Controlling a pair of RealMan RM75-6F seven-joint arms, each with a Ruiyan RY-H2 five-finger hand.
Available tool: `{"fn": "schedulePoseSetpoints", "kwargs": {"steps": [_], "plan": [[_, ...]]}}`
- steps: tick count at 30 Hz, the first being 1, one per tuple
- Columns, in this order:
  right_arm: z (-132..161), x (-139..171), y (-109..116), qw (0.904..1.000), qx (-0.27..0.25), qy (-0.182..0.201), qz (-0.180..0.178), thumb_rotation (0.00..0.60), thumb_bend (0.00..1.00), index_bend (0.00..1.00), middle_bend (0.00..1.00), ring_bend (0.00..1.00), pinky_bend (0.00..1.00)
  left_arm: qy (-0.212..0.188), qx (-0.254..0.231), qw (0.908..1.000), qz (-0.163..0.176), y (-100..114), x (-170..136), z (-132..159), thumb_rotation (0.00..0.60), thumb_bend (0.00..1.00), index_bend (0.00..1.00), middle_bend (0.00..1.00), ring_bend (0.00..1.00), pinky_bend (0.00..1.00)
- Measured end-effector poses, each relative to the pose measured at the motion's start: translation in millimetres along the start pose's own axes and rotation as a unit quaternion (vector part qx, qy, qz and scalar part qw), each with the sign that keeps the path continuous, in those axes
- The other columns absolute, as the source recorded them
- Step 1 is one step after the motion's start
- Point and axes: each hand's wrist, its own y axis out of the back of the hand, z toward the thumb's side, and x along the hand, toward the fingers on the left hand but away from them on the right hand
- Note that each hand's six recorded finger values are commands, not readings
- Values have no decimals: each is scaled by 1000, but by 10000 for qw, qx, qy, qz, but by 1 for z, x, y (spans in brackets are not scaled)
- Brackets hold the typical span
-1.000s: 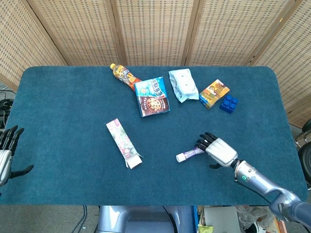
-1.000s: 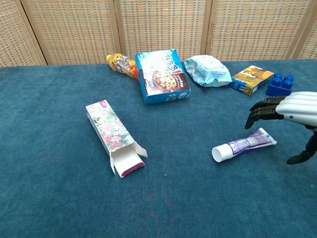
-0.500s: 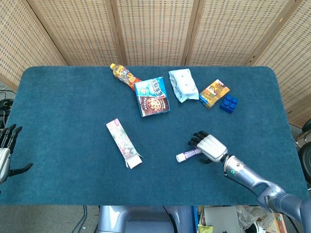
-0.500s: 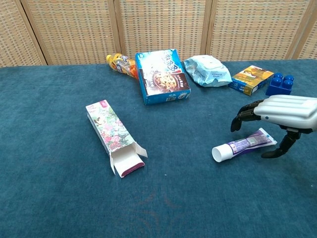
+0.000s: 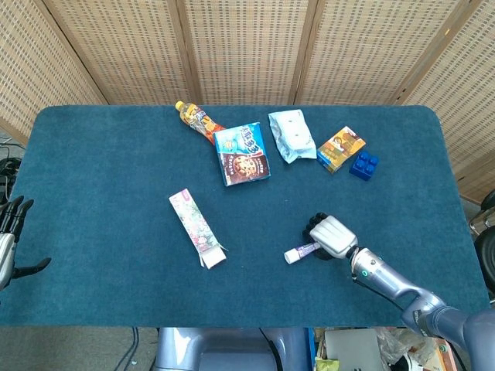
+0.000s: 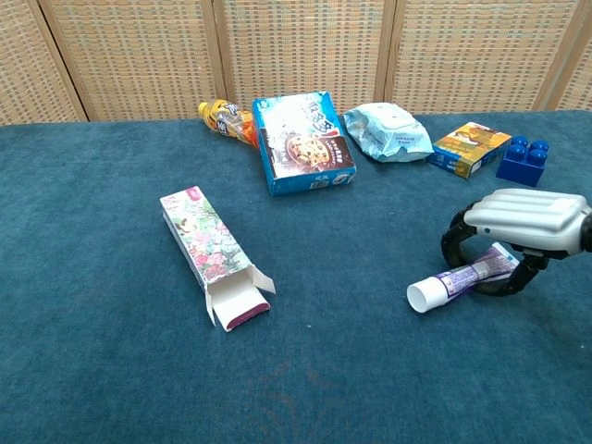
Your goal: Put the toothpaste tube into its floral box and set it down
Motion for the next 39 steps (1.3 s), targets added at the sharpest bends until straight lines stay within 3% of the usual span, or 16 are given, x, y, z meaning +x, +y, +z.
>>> {"fn": "schedulePoseSetpoints", "kwargs": {"steps": [3, 12, 15, 18, 21, 26, 31, 39], "plan": [[-1, 2, 0, 9999, -105, -17, -48, 600, 453, 625, 592, 406, 308, -12, 21, 10000, -24, -2, 1, 1, 600, 123, 0, 0, 0, 0], [-8, 15, 12, 9987, -407, -134, -259, 600, 469, 628, 597, 411, 308, -279, 218, 9993, -86, -6, 10, 7, 600, 123, 0, 0, 0, 0], [-16, 24, 25, 9978, -455, -230, -432, 600, 474, 628, 597, 412, 308, -692, 442, 9966, -33, -5, 21, 19, 600, 124, 0, 0, 0, 0], [-23, 35, 39, 9964, -499, -348, -595, 600, 475, 628, 596, 412, 308, -1452, 719, 9867, 111, -1, 34, 39, 600, 124, 0, 0, 0, 0], [-31, 47, 52, 9947, -501, -528, -721, 600, 476, 628, 595, 412, 308, -2312, 1106, 9663, 259, 0, 50, 56, 600, 123, 0, 0, 0, 0], [-44, 69, 65, 9920, -414, -859, -827, 600, 478, 628, 595, 412, 308, -3660, 1961, 9086, 455, -7, 90, 92, 600, 124, 0, 0, 0, 5], [-49, 82, 72, 9901, -323, -1061, -865, 600, 481, 628, 595, 412, 308, -4514, 2523, 8549, 417, -27, 131, 131, 600, 124, 0, 0, 0, 12], [-57, 91, 80, 9873, -292, -1305, -855, 600, 484, 628, 594, 412, 308, -5329, 2685, 8022, -197, -89, 158, 198, 600, 124, 0, 0, 0, 56]]}}
